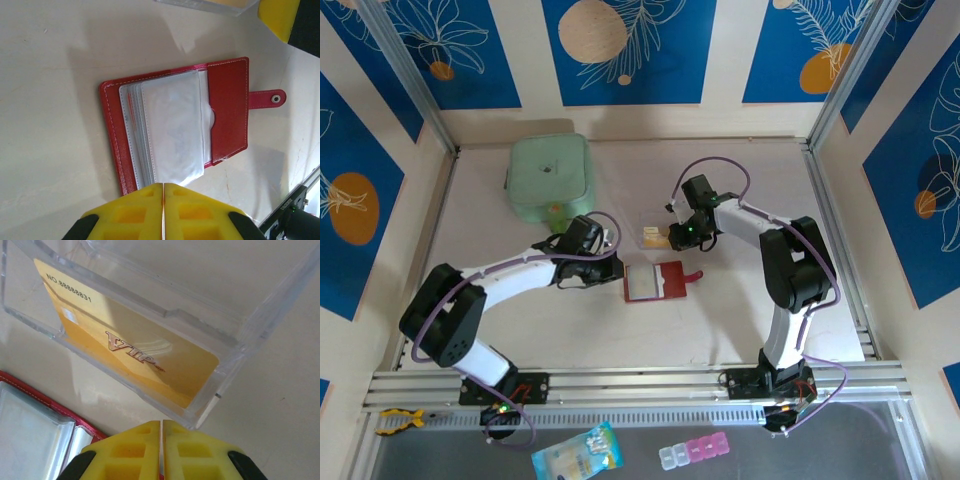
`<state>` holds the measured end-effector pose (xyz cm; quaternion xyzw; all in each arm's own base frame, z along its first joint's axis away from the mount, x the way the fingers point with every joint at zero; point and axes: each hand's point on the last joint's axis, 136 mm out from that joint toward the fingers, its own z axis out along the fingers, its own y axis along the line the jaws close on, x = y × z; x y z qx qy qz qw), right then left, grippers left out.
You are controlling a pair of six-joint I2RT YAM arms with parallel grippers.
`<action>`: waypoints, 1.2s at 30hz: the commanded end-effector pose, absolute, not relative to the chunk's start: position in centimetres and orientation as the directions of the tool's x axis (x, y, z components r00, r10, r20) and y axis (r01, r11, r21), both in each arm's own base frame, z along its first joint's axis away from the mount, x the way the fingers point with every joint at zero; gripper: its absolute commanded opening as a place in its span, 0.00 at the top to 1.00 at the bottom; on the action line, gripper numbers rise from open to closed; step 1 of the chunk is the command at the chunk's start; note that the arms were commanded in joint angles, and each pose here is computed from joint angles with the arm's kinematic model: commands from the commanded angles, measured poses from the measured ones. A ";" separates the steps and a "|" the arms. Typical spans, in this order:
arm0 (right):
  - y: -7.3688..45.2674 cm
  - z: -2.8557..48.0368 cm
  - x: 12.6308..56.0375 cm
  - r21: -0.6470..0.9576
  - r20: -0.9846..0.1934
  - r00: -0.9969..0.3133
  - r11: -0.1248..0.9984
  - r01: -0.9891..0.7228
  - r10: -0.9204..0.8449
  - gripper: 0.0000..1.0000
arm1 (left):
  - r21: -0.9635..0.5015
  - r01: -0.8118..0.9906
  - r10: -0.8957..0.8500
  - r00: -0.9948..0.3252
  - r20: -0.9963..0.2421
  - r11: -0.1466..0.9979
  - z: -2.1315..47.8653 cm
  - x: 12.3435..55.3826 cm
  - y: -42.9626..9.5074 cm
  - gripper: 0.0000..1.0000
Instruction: Take the credit cards out of the card holder
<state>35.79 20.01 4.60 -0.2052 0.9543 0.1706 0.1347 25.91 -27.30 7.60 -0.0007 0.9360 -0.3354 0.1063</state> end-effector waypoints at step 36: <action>25.1 9.0 26.2 0.634 -0.111 -0.993 0.767 -0.095 -0.031 0.77 | -0.595 0.055 -0.002 -0.995 -0.095 0.802 3.0 24.7 -28.7 0.96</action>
